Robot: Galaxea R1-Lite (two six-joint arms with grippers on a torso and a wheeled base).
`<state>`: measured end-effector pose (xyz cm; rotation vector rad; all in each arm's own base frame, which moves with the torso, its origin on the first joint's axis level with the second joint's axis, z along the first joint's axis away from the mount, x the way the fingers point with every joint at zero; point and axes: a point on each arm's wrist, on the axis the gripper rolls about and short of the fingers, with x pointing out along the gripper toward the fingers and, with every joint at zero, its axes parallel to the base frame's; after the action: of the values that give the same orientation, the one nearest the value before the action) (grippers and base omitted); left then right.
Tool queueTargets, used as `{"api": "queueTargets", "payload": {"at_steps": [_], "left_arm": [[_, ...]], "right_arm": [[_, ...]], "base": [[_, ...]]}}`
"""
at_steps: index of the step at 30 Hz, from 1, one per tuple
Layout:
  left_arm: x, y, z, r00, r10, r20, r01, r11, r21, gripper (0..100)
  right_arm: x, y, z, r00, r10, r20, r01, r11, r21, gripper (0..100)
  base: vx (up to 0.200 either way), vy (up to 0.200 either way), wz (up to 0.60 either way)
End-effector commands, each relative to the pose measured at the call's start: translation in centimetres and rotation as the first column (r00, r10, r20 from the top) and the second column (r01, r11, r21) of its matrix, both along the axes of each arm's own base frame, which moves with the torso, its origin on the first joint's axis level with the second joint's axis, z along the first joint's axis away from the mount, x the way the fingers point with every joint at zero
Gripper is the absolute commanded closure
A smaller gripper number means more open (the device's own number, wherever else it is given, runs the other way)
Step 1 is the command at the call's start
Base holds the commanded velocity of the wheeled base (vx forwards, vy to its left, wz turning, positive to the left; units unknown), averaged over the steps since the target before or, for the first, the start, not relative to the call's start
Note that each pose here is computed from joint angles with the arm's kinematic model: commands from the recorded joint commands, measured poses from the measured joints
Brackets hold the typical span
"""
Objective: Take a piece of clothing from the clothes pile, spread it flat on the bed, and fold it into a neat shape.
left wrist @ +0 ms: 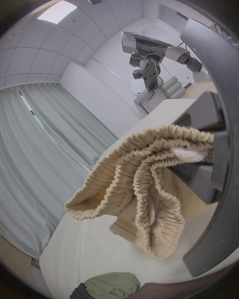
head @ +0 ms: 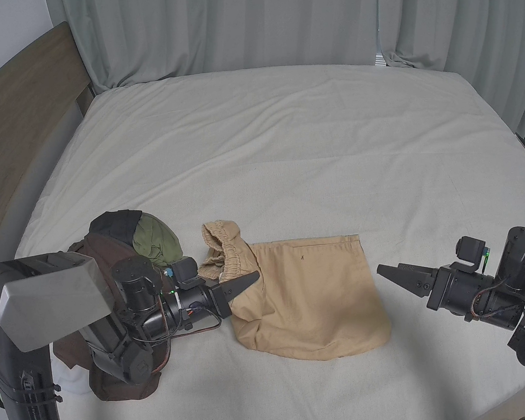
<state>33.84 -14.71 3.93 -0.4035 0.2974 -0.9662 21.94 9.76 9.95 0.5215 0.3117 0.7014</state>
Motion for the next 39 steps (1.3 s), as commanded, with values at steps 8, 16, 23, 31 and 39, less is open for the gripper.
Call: {"api": "queueTargets", "payload": {"at_steps": [8,16,23,31,39], "left_arm": [[0.5,-2.7,-1.8,0.998,-0.059,-0.01,0.059,0.998,0.003,100],[0.8,-4.4,-1.6,0.996,-0.092,-0.017,0.092,0.995,-0.034,100],[0.6,-5.6,-1.5,0.992,-0.119,-0.027,0.118,0.992,-0.042,100],[0.9,-7.2,-2.2,0.988,-0.148,-0.036,0.147,0.988,-0.041,100],[0.9,-8.4,-4.0,0.984,-0.172,-0.055,0.17,0.985,-0.033,100]], "right_arm": [[0.0,0.0,0.0,1.0,-0.001,0.002,0.001,1.0,0.0,0],[0.1,-0.1,0.1,1.0,-0.003,0.003,0.003,1.0,0.001,0],[0.1,-0.1,0.1,1.0,-0.004,0.006,0.004,1.0,0.002,0],[0.3,-0.1,0.4,1.0,-0.008,0.022,0.007,1.0,0.01,0],[0.4,-0.1,0.7,0.999,-0.009,0.033,0.009,1.0,0.013,0]], "base": [[0.0,0.0,0.0],[0.0,0.0,0.0],[0.0,0.0,0.0],[0.0,0.0,0.0],[0.0,0.0,0.0]]}}
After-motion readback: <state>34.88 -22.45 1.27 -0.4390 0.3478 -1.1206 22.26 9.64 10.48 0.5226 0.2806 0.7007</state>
